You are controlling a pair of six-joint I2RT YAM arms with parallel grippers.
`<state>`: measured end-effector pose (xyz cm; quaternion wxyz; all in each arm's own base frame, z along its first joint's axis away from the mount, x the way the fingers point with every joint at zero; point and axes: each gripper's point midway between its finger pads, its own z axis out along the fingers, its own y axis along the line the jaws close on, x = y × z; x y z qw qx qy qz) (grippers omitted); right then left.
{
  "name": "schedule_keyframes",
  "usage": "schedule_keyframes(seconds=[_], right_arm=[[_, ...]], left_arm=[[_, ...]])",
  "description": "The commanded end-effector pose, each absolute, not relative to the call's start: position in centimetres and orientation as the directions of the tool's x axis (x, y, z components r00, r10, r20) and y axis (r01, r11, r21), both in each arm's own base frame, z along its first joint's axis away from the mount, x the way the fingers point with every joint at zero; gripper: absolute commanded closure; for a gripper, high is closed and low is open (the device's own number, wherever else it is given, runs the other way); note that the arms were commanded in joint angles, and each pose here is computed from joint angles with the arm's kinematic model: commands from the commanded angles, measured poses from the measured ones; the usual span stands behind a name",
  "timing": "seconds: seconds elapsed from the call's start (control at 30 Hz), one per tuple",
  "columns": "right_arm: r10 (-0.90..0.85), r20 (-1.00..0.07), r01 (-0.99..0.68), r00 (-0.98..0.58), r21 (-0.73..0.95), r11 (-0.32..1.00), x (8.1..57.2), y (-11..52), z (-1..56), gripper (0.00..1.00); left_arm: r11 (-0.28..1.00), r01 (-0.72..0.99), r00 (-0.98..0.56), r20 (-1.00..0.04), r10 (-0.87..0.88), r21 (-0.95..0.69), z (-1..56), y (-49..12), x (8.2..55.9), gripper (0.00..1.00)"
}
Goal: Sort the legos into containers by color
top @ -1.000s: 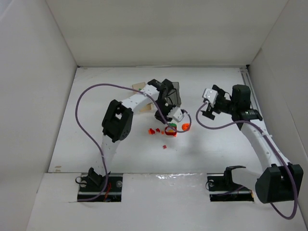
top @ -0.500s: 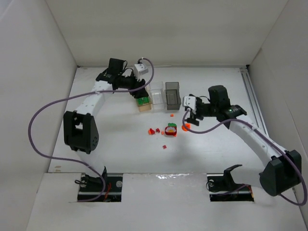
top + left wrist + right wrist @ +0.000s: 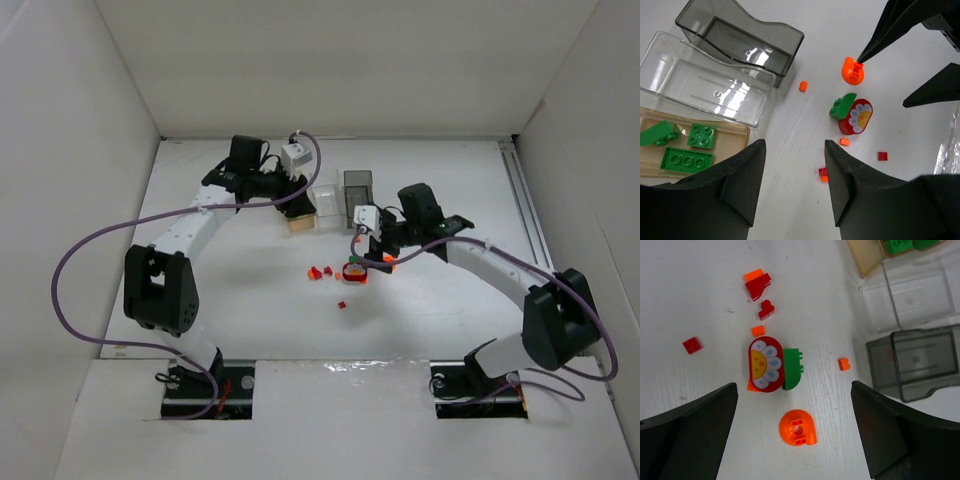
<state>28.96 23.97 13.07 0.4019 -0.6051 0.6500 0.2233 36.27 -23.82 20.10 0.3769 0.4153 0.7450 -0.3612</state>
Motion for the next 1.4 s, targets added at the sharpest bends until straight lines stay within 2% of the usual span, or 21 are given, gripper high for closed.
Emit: schedule_keyframes(seconds=[0.0, 0.07, 0.17, 0.2, 0.43, 0.6, 0.87, 1.03, 1.17, 1.37], right_arm=[[-0.583, -0.759, -0.942, 0.29, -0.335, -0.032, 29.4, 26.6, 15.9, 0.01], [-0.609, -0.706, -0.918, 0.362, -0.382, -0.103, 30.0, 27.1, 15.2, 0.01], [-0.654, -0.664, -0.919, 0.363, -0.371, -0.133, 31.3, 26.6, 14.5, 0.01], [-0.657, -0.654, -0.92, 0.375, -0.349, -0.179, 31.4, 26.9, 13.3, 0.01], [-0.661, -0.635, -0.913, 0.401, -0.219, -0.343, 30.1, 26.2, 11.1, 0.01], [-0.674, -0.634, -0.917, 0.378, -0.157, -0.367, 28.6, 26.2, 10.2, 0.01], [-0.72, -0.639, -0.952, 0.27, -0.064, -0.3, 27.7, 26.8, 9.0, 0.01], [-0.757, -0.638, -0.986, 0.141, -0.019, -0.168, 28.2, 27.8, 8.7, 0.01], [-0.778, -0.62, -0.994, 0.104, -0.036, -0.104, 29.1, 27.5, 7.6, 0.01], [-0.804, -0.59, -0.997, 0.074, -0.018, -0.079, 29.2, 27.0, 6.3, 0.01]], left_arm=[[0.402, 0.893, -0.35, -0.875, 0.334, -0.204, 21.1, -23.6, 36.0, 0.52], [0.405, 0.896, -0.334, -0.88, 0.338, -0.185, 21.3, -23.5, 36.3, 0.52], [0.426, 0.885, -0.342, -0.882, 0.325, -0.186, 21.7, -22.9, 37.2, 0.52], [0.426, 0.885, -0.34, -0.883, 0.324, -0.185, 21.5, -23.0, 37.4, 0.52], [0.468, 0.864, -0.355, -0.883, 0.308, -0.185, 21.2, -21.3, 39.0, 0.52], [0.498, 0.847, -0.36, -0.889, 0.283, -0.184, 21.1, -20.2, 39.9, 0.52], [0.525, 0.827, -0.385, -0.883, 0.269, -0.2, 20.6, -19.1, 40.5, 0.52], [0.526, 0.825, -0.393, -0.879, 0.271, -0.207, 20.3, -19.1, 40.4, 0.52], [0.533, 0.82, -0.397, -0.878, 0.267, -0.208, 20.0, -18.7, 40.5, 0.51], [0.526, 0.824, -0.396, -0.879, 0.265, -0.212, 19.8, -18.8, 40.6, 0.51]])
